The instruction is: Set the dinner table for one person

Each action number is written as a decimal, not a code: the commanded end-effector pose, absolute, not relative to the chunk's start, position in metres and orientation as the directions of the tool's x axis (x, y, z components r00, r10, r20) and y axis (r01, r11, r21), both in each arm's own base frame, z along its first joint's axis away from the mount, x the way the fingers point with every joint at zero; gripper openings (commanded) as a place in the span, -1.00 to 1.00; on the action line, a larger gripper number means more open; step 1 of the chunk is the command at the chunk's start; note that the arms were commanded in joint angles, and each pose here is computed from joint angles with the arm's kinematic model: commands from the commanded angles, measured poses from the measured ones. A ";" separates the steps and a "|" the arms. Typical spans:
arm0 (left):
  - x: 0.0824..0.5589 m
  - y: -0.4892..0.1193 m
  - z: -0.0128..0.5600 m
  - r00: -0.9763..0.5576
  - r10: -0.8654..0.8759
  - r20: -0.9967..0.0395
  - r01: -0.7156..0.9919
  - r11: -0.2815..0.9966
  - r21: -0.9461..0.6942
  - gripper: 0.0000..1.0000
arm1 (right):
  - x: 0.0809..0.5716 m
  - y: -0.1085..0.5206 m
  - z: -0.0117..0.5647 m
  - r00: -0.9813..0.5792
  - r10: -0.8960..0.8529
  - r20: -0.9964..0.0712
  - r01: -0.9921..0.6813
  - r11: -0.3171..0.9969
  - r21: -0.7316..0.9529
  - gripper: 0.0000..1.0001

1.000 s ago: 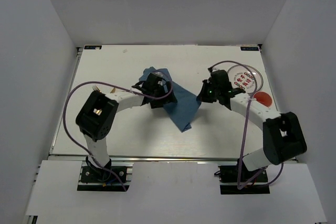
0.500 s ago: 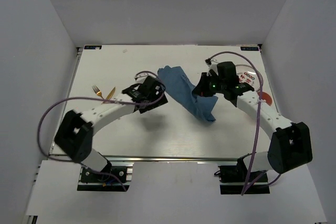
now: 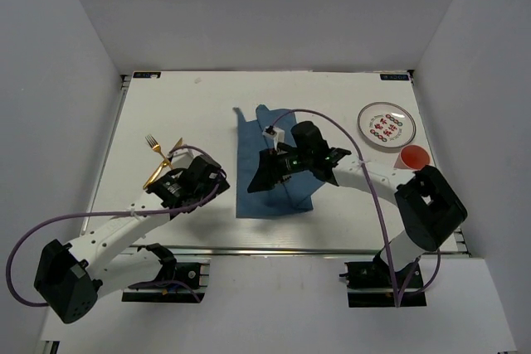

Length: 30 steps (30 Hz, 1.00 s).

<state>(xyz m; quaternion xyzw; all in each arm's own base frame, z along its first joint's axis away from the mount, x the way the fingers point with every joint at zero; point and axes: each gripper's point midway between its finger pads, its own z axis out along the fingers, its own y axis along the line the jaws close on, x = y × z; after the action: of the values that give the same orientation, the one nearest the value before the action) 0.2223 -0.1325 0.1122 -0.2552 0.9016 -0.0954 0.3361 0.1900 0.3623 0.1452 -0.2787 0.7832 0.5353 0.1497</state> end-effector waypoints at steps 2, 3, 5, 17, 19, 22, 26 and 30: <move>0.219 -0.135 0.103 -0.623 -0.593 -0.510 -0.452 0.805 -0.385 0.96 | 0.248 0.354 0.181 -0.749 -0.110 -0.653 -0.620 0.464 0.633 0.78; 0.220 -0.138 0.102 -0.623 -0.599 -0.502 -0.453 0.800 -0.392 0.96 | 0.280 0.332 0.171 -0.741 -0.021 -0.671 -0.518 0.653 0.552 0.79; 0.221 -0.144 0.102 -0.624 -0.614 -0.483 -0.452 0.788 -0.418 0.96 | 0.303 0.293 0.156 -0.742 0.081 -0.665 -0.332 0.818 0.470 0.79; 0.209 -0.192 0.052 -0.771 -0.571 -0.283 -0.471 0.809 -0.351 0.94 | 0.313 0.143 0.075 -0.728 0.222 -0.648 0.172 0.975 0.141 0.76; 0.208 -0.194 0.042 -0.780 -0.566 -0.267 -0.478 0.815 -0.329 0.91 | 0.312 0.139 0.069 -0.732 0.224 -0.644 0.176 0.975 0.139 0.74; 0.203 -0.201 0.033 -0.800 -0.544 -0.253 -0.464 0.829 -0.313 0.81 | 0.310 0.127 0.055 -0.739 0.248 -0.626 0.220 0.968 0.124 0.71; 0.198 -0.198 0.017 -0.810 -0.529 -0.252 -0.478 0.846 -0.237 0.68 | 0.310 0.125 0.039 -0.759 0.272 -0.591 0.230 0.962 0.147 0.64; 0.193 -0.196 0.007 -0.818 -0.520 -0.246 -0.483 0.853 -0.197 0.04 | 0.309 0.126 0.032 -0.764 0.282 -0.581 0.224 0.959 0.170 0.56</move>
<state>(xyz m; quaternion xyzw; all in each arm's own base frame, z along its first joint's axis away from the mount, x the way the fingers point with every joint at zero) 0.2011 -0.1991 0.0180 -0.2638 0.9477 -0.0837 0.1591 0.3023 0.1217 0.0328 0.1253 0.9438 0.0273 0.3046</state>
